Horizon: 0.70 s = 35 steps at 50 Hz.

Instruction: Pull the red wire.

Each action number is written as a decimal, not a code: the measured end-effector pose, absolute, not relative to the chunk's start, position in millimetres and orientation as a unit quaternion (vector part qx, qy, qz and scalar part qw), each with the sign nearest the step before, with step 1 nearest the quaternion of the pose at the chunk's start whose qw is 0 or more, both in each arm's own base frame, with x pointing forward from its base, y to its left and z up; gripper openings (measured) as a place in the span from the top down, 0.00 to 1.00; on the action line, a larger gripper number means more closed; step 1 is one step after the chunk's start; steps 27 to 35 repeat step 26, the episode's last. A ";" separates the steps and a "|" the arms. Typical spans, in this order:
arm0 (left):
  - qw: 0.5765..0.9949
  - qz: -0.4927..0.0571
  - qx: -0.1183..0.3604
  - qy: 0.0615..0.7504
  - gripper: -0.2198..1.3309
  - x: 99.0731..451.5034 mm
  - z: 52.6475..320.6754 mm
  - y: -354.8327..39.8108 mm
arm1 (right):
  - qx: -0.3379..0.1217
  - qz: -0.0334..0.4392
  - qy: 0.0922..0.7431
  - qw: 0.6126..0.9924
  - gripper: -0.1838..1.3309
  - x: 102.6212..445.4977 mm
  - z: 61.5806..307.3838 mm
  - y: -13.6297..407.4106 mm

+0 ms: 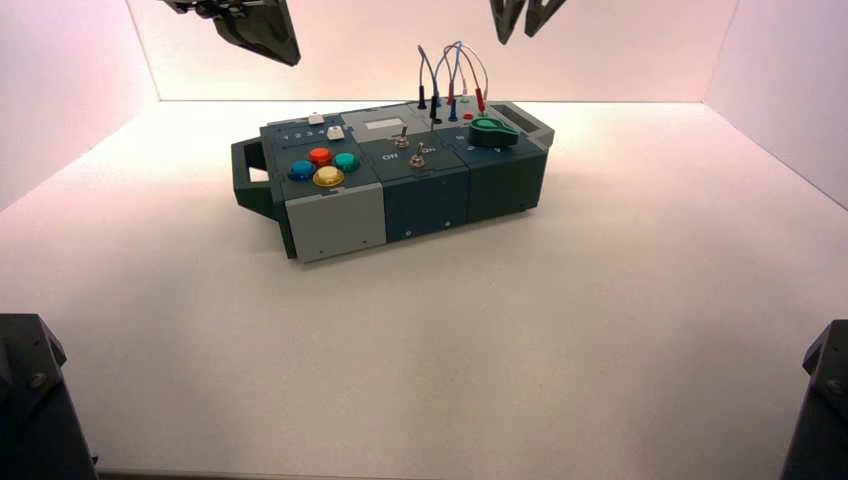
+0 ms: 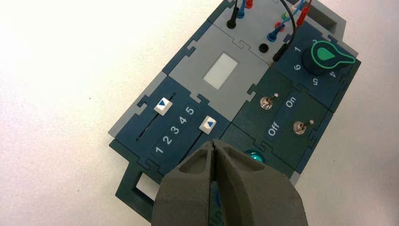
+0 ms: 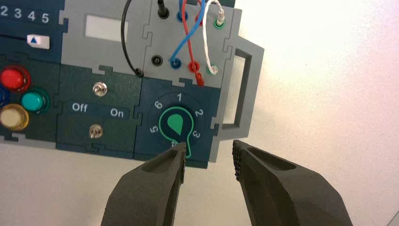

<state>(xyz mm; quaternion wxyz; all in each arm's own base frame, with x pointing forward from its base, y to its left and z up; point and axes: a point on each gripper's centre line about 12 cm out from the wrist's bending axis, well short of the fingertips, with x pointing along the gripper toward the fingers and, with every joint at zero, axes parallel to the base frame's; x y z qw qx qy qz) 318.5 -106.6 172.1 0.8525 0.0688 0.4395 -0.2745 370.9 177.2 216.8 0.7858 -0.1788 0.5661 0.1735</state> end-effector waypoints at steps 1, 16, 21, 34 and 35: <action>0.852 -0.275 0.069 0.439 0.96 318.3 172.5 -106.6 | -0.179 0.173 0.567 0.785 0.20 370.6 216.3 177.1; 0.852 -0.275 0.069 0.440 0.97 318.4 172.0 -106.7 | -0.178 0.176 0.559 0.791 0.20 359.5 222.9 172.3; 0.851 -0.276 0.069 0.441 0.97 318.3 171.4 -106.7 | -0.177 0.176 0.555 0.794 0.20 357.3 226.0 171.1; 0.851 -0.276 0.069 0.441 0.97 318.3 171.4 -106.7 | -0.176 0.176 0.553 0.795 0.20 356.9 228.0 170.1; 0.851 -0.276 0.069 0.441 0.97 318.3 171.4 -106.7 | -0.176 0.176 0.553 0.795 0.20 356.9 228.0 170.1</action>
